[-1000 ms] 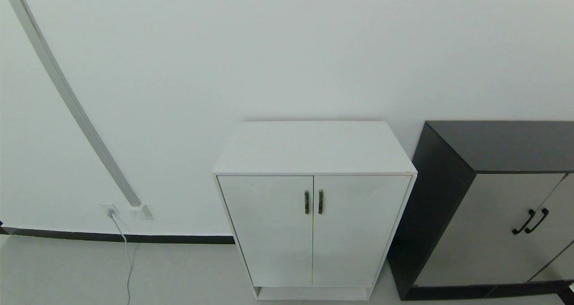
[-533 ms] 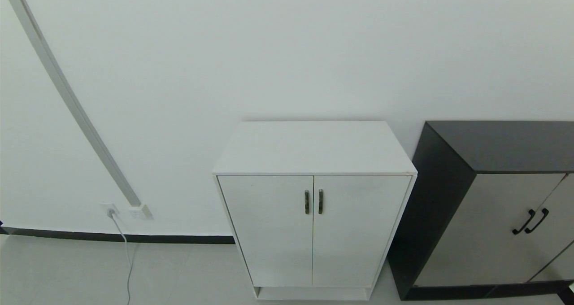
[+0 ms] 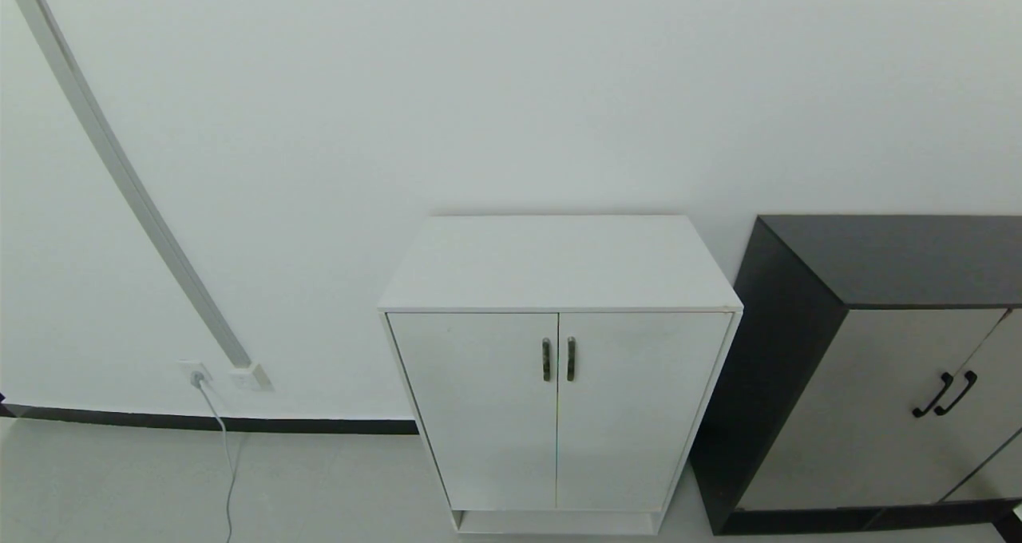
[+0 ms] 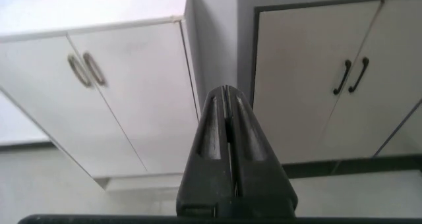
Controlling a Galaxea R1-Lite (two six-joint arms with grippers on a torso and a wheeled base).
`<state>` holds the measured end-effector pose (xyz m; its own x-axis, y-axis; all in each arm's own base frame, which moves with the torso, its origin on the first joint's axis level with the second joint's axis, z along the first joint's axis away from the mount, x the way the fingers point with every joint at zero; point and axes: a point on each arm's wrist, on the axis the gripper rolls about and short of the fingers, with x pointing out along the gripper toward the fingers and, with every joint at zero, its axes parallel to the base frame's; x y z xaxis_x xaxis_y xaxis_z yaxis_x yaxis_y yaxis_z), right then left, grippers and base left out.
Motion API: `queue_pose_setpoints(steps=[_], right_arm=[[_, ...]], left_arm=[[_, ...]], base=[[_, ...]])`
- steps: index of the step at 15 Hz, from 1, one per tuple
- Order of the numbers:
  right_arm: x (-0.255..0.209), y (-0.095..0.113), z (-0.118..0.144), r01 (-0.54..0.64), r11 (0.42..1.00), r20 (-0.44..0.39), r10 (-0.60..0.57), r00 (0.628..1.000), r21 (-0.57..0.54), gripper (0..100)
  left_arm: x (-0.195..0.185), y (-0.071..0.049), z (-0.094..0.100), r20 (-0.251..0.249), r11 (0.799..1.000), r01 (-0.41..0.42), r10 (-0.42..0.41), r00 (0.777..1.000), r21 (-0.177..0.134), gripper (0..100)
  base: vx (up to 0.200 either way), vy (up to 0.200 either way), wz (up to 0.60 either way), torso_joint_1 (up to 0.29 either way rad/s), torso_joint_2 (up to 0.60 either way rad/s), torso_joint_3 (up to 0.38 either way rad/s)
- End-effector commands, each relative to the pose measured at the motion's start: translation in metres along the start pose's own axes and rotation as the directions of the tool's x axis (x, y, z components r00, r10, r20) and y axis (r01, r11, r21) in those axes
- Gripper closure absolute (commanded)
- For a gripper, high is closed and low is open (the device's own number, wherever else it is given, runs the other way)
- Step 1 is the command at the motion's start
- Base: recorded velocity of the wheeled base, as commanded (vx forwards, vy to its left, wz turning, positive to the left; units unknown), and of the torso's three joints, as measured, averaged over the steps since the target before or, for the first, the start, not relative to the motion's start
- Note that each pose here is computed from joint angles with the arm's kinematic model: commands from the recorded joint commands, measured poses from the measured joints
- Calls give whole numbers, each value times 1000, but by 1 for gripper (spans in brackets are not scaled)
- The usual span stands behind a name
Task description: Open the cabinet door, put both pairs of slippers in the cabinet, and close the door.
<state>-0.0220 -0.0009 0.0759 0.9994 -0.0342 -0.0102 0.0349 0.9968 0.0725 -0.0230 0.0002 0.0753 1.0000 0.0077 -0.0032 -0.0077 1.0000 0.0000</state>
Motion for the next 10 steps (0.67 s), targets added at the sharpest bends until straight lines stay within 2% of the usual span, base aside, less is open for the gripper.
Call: queue_pose_setpoints(steps=[1, 10], right_arm=[[-1, 0, 0, 2, 1000, 10, -2, 1000, 0, 100], [-1, 0, 0, -3, 1000, 9, 3, 1000, -10, 100]], left_arm=[[0, 0, 0, -1, 1000, 0, 0, 1000, 0, 100], [0, 0, 0, -1, 1000, -2, 2, 1000, 0, 100]], base=[[0, 0, 0, 0, 0, 0], [0, 0, 0, 0, 0, 0]])
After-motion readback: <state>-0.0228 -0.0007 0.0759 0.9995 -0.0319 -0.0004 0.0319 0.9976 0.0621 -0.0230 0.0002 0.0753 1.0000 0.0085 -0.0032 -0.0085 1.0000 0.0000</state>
